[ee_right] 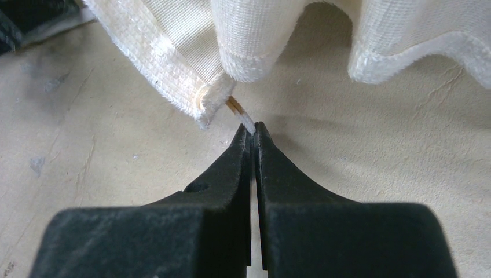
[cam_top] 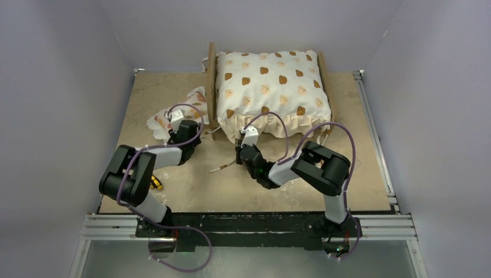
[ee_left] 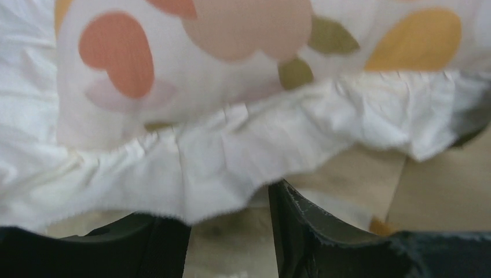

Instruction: Set up the pet bed

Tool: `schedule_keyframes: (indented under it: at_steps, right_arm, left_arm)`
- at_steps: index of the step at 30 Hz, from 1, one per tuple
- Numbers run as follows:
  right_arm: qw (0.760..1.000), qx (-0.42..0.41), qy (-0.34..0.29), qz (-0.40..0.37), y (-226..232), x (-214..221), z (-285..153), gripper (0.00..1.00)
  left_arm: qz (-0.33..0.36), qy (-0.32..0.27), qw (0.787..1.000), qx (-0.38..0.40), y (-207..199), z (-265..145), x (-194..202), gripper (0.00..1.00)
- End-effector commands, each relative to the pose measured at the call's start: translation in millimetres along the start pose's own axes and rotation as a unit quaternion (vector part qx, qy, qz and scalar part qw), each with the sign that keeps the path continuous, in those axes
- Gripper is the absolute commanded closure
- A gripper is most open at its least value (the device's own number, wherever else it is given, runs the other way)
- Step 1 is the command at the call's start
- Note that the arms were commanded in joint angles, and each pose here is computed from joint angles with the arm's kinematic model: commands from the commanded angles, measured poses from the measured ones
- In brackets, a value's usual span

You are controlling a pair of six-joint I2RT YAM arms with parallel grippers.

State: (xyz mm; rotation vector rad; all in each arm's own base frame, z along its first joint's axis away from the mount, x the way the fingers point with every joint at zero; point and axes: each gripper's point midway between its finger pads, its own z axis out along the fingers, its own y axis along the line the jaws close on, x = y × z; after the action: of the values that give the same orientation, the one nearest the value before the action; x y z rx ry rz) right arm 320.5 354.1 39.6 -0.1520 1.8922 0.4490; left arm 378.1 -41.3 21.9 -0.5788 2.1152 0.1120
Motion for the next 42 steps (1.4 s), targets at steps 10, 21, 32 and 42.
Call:
schedule_keyframes:
  at_steps: [10, 21, 32, 42]
  right_arm:
    - [0.999, 0.023, -0.019, 0.017, -9, -38, -17, 1.0]
    - [0.999, 0.043, -0.012, 0.028, -27, -37, -17, 1.0]
    - [0.999, 0.04, -0.012, 0.034, -26, -36, -16, 1.0]
    - [0.998, 0.045, -0.02, 0.038, -29, -42, -20, 1.0]
  left_arm:
    - [0.021, 0.153, 0.972, 0.176, -36, -111, 114, 0.51]
    - [0.05, 0.067, 0.985, 0.153, -24, -145, 51, 0.48]
    - [0.105, 0.009, 0.992, 0.073, -46, -95, 34, 0.52]
    - [0.129, 0.1, 0.983, 0.087, -44, -86, 97, 0.94]
